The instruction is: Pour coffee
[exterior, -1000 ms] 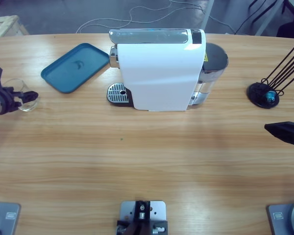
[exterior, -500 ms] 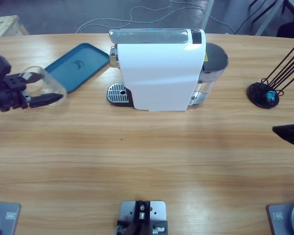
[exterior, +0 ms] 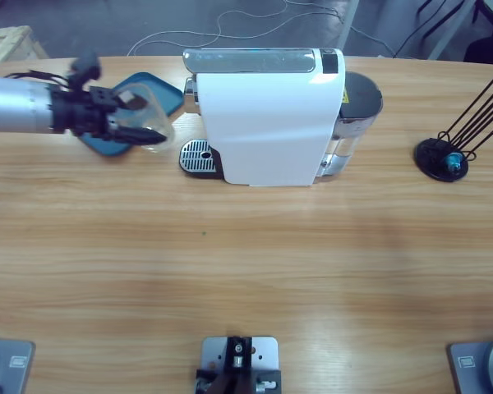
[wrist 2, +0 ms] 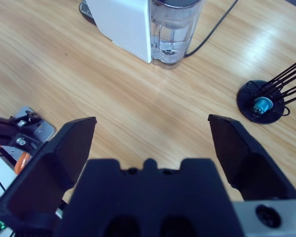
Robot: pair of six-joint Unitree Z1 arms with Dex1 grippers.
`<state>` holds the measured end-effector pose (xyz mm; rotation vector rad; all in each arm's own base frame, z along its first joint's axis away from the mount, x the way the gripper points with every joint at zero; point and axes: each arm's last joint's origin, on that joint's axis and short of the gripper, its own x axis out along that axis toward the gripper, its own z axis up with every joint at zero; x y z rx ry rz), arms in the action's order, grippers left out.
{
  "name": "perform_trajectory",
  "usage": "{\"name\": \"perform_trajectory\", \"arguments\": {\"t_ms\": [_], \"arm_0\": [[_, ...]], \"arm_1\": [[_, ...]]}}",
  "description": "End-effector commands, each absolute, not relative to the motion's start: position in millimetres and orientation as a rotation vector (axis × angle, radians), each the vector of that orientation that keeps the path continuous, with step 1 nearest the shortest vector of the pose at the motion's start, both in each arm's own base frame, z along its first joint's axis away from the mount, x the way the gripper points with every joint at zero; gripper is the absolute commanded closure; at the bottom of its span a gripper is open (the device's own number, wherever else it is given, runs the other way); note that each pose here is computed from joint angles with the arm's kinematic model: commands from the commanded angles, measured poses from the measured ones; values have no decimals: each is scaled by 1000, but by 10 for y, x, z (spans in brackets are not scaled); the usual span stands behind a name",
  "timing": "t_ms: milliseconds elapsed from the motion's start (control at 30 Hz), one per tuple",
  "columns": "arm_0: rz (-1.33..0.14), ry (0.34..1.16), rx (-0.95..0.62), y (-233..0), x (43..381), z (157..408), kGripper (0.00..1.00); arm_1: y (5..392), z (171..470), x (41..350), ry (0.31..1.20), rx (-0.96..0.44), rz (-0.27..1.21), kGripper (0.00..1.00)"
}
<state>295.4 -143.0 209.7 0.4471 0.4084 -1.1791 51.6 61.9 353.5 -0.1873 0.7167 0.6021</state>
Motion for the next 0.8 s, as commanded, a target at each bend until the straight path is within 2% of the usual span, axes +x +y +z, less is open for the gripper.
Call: {"name": "perform_trajectory", "arguments": {"t_ms": [33,400,600,800], "arm_0": [[-1284,458,452,-1734,3085,1805,1000],[-1294,503,529,-1974,2946,1743,1000],[-1255,551,555,-1960,2926,1703,1000],[-1239,541,552,-2000,3013,1722,1000]], "arm_1": [[589,3512,508,707,-214,583,0],[602,3508,518,697,-203,578,0],[573,3509,503,692,-199,579,0],[570,3496,502,694,-200,576,0]]}}
